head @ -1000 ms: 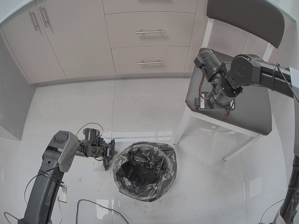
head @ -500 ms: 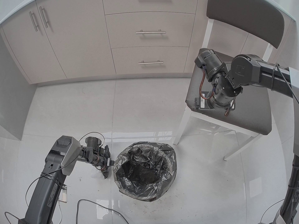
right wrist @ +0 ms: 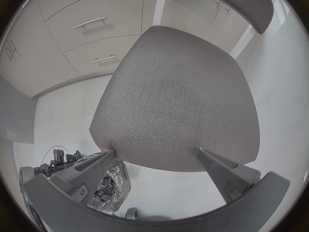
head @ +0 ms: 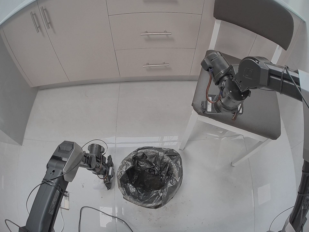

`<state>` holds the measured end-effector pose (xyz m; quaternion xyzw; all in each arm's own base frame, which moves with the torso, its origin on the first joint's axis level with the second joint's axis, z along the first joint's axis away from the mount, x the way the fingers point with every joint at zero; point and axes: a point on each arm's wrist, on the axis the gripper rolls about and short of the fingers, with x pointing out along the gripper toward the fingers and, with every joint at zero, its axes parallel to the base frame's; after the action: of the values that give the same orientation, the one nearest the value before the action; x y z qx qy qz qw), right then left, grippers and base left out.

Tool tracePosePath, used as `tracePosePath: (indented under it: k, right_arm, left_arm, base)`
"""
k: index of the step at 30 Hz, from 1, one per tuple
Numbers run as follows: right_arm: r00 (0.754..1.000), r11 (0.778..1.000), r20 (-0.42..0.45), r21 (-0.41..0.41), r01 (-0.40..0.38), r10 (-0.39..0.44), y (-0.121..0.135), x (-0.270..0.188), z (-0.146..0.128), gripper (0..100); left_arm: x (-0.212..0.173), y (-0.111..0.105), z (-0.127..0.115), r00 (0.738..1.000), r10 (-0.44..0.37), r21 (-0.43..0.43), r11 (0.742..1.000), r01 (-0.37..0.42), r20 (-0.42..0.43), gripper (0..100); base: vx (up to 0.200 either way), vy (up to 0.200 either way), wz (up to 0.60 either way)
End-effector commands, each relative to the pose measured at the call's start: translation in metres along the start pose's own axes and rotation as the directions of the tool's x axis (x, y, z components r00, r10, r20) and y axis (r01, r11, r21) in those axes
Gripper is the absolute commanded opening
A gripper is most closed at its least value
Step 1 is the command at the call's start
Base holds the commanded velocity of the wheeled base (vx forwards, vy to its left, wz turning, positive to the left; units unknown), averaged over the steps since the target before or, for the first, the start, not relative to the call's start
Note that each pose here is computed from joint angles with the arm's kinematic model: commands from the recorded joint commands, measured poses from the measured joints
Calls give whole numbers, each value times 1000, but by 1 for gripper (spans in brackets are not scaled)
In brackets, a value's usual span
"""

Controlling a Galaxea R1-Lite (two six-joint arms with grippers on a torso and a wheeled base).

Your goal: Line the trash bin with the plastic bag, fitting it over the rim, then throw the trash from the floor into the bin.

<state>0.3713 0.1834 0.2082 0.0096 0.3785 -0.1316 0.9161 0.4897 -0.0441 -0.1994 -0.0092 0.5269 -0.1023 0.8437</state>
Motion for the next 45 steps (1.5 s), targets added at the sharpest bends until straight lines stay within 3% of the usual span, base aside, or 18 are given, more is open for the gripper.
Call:
tracePosePath:
  k: [1,10,11,15,24,32,41,42,45]
  right_arm:
    - [1000,1000,-8,-6,4,-4,2,4,-2,100]
    - [1000,1000,-8,-7,4,-4,2,4,-2,100]
    - [1000,1000,-6,-7,3,-3,2,3,-2,100]
    - [1000,1000,-4,-12,0,0,0,0,-1,100]
    - [1000,1000,12,-6,-10,10,-5,-12,4,100]
    - [999,1000,26,-1,-21,21,-15,-33,8,100]
    - [998,999,58,0,-37,37,-40,-71,17,100]
    - [996,999,72,-3,-46,46,-48,-85,19,100]
    - [995,999,85,6,-53,53,-58,-99,20,100]
  left_arm:
    - [1,-1,0,1000,-3,3,1000,3,3,0]
    - [1,0,0,1000,12,-4,1000,-12,4,0]
    - [1,2,0,998,58,-7,998,-58,4,0]
    - [-5,8,5,995,93,-21,995,-93,17,0]
    - [-51,14,47,987,108,-93,991,-97,122,0]
    - [-137,4,102,963,114,-90,991,-94,245,0]
    - [-230,-14,139,926,107,-72,994,-87,363,0]
    - [-264,-27,146,915,95,-54,995,-80,392,0]
    - [-299,-44,151,903,76,-31,997,-69,422,0]
  base:
    - [0,0,0]
    - [0,0,0]
    - [0,0,0]
    - [0,0,0]
    - [0,0,0]
    - [0,0,0]
    - [0,0,0]
    - [0,0,0]
    - [0,0,0]
